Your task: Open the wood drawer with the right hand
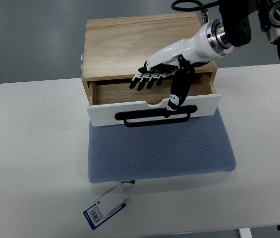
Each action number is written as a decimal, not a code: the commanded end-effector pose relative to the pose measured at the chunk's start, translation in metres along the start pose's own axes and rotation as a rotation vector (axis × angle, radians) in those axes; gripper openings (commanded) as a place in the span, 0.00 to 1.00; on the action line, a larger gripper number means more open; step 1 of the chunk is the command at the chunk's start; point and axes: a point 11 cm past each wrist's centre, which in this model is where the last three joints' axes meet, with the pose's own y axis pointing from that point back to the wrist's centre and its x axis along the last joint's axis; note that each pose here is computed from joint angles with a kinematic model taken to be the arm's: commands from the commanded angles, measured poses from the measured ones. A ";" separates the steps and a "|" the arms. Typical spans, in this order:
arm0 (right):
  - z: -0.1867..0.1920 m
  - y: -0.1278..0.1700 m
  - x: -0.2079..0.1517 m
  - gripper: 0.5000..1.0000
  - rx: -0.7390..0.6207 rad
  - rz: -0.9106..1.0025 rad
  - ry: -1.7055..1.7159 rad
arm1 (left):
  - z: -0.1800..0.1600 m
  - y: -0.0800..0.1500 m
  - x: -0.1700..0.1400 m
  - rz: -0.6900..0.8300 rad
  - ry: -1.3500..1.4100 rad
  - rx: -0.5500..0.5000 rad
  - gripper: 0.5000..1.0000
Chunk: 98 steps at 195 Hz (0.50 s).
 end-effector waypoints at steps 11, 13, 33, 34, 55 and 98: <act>-0.008 0.021 0.022 0.83 0.076 0.096 -0.071 | 0.000 0.000 0.000 -0.001 0.000 0.001 1.00; -0.008 0.021 0.022 0.83 0.076 0.096 -0.071 | 0.000 0.000 0.000 -0.001 0.000 0.001 1.00; -0.002 0.034 0.041 0.83 0.107 0.198 -0.146 | 0.000 0.000 0.000 0.000 0.000 0.001 1.00; -0.002 0.034 0.041 0.83 0.107 0.198 -0.146 | 0.000 0.000 0.000 0.000 0.000 0.001 1.00; 0.016 0.048 0.065 0.83 0.169 0.329 -0.260 | 0.000 0.000 0.000 0.000 0.000 0.001 1.00; 0.081 0.083 0.101 0.83 0.281 0.610 -0.566 | 0.000 0.000 0.000 -0.001 0.000 0.001 1.00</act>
